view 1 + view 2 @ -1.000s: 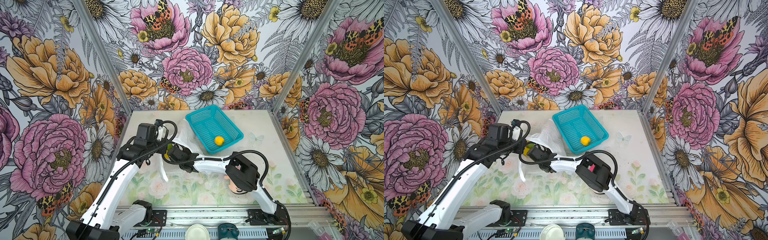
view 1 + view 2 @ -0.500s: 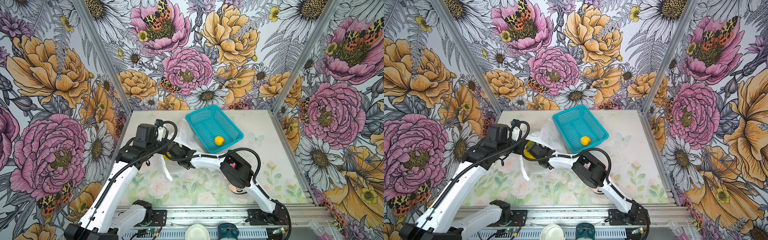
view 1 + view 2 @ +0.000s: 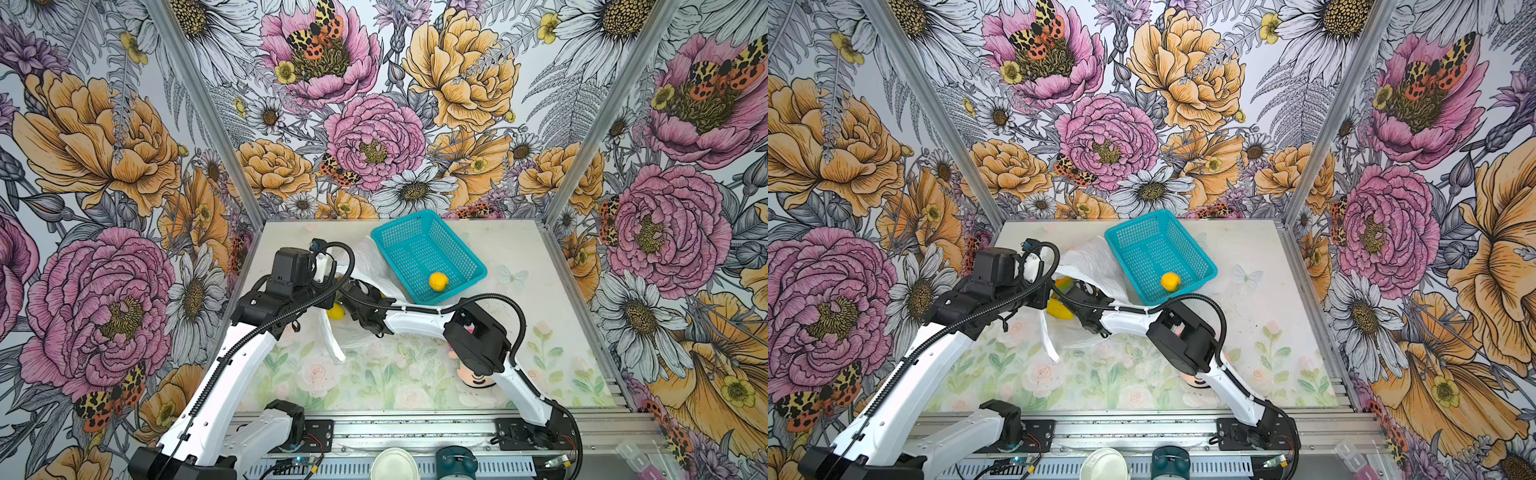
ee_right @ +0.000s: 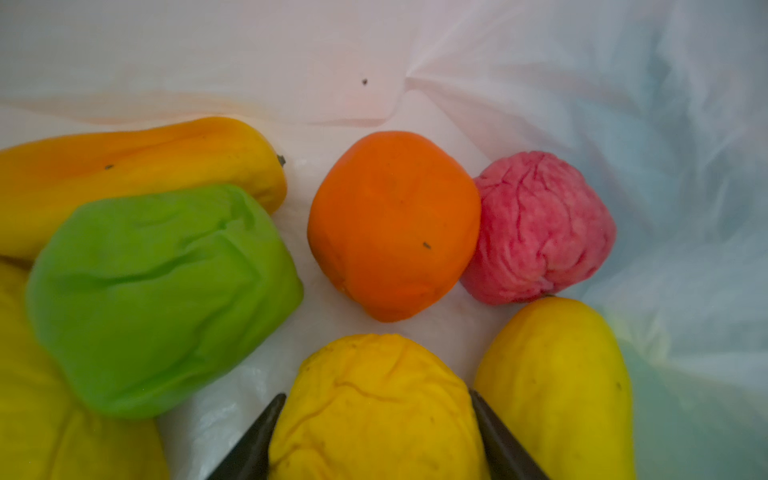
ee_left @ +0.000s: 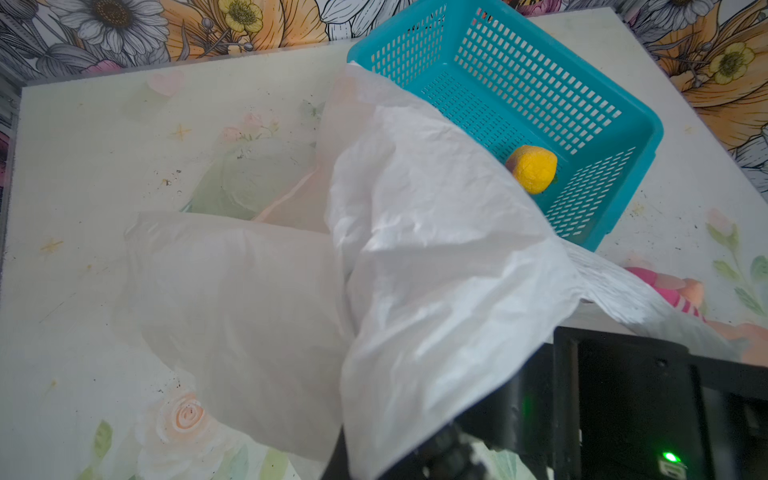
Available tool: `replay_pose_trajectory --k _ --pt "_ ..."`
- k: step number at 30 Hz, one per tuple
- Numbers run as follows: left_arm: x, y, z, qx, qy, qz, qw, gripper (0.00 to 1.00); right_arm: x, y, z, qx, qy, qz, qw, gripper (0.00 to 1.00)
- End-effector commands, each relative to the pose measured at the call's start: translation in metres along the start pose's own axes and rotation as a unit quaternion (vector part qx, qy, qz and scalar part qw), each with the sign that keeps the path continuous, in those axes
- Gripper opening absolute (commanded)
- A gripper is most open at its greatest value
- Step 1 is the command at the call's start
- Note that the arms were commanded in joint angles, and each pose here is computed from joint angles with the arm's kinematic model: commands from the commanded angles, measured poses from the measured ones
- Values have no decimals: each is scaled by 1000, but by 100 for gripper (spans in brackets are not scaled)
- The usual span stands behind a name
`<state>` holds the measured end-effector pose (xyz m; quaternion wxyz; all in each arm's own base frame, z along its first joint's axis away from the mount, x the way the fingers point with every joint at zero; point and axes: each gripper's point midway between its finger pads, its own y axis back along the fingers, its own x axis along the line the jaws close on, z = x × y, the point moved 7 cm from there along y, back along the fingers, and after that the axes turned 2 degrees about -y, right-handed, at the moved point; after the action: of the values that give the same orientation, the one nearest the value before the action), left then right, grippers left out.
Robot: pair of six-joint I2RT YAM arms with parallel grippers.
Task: Untie the knot of the plastic bag and take out the fruit
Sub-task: 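Grasp the large wrinkled yellow fruit with the right gripper and lift, then carry the large yellow fruit with the right gripper over the teal basket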
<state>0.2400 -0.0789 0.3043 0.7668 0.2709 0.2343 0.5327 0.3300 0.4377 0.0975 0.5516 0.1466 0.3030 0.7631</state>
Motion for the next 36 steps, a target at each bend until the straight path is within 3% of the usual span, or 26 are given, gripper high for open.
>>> replay_pose_trajectory --k 1,6,16,23,29,36 --pt "0 2 2 -13 3 -9 1000 0 4 46 26 -29 -12 30 999 46" --pt "2 0 1 -10 8 -6 1000 0 12 76 20 -31 -9 55 998 40" --pt "2 -1 0 -8 6 -1 1000 0 15 137 14 -31 -52 116 991 39" --pt "3 -1 0 -8 7 -1 1000 0 -10 184 24 -43 -104 154 982 39" --pt "6 -4 -2 -1 12 4 1000 0 -15 225 38 -58 -102 217 969 38" --pt "6 -5 -1 1 15 1 1000 0 -42 267 52 -95 -115 247 957 36"
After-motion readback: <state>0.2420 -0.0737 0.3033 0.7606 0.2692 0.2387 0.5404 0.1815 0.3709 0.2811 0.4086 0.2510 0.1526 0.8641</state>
